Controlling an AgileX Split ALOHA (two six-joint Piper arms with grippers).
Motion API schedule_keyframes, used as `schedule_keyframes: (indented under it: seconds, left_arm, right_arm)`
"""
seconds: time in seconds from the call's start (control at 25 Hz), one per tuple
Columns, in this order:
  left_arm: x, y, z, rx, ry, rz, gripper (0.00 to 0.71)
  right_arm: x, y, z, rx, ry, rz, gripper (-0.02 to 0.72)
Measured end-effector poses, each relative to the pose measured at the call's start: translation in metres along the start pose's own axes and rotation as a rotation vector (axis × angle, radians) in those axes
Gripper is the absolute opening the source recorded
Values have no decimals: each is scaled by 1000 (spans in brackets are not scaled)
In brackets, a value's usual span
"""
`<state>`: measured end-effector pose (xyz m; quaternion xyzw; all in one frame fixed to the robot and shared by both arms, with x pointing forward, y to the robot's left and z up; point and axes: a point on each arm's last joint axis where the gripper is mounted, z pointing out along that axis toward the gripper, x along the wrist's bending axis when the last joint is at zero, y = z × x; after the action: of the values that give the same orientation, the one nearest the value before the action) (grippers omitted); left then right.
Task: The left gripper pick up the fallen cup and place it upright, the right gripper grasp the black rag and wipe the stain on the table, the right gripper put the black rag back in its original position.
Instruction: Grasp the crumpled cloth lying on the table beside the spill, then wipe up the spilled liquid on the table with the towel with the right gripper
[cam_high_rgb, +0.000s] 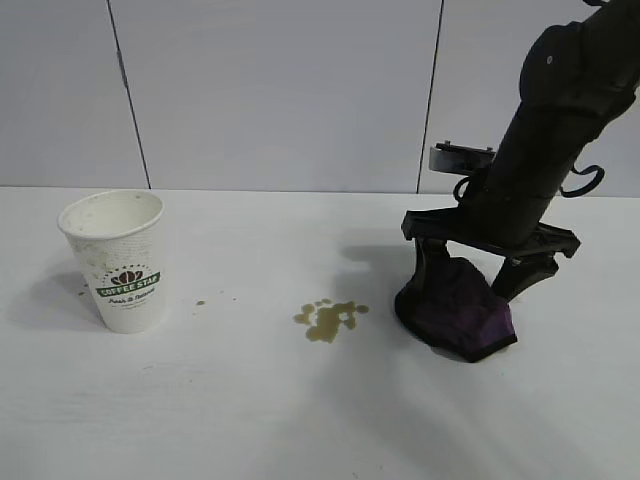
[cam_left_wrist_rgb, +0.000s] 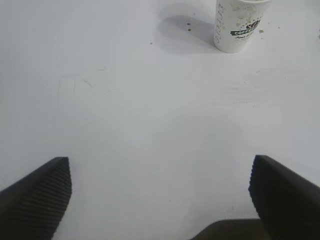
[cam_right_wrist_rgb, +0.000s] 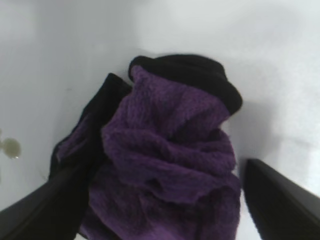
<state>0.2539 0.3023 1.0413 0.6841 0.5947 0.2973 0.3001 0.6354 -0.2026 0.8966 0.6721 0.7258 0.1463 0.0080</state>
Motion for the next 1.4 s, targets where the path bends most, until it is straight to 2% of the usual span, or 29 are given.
schedule_keyframes:
  seconds: [0.04,0.12,0.4,0.56,0.68,0.8,0.96,1.04,1.2,1.4]
  left_arm:
    - [0,0,0,0,0,0,694]
    - [0,0,0,0,0,0,694]
    - [0,0,0,0,0,0,694]
    - [0,0,0,0,0,0,694]
    - [0,0,0,0,0,0,694]
    - [0,0,0,0,-7,2,694]
    - [-2,0,0,-2,-36,9,694]
    - [-2,0,0,-2,-43,12,694]
    - [-2,0,0,-2,-47,12,694]
    - [-2,0,0,-2,-47,12,694]
  right_arm:
    - [0,0,-1,0,2,3,67]
    - [1,0,-5,-4,7,4,38]
    - [16,-2,-32,-1,57,11,30]
    - [49,-10,-34,21,93,-64,30]
    - [85,-14,-37,18,114,-160,30]
    - [115,-14,-46,-4,97,-232,30]
    - [134,-9,-59,-36,14,-256,29]
    - [137,-9,-63,-38,-10,-247,29]
    - [148,-5,-59,-33,0,-230,29]
    - [162,8,-30,-13,7,-218,29]
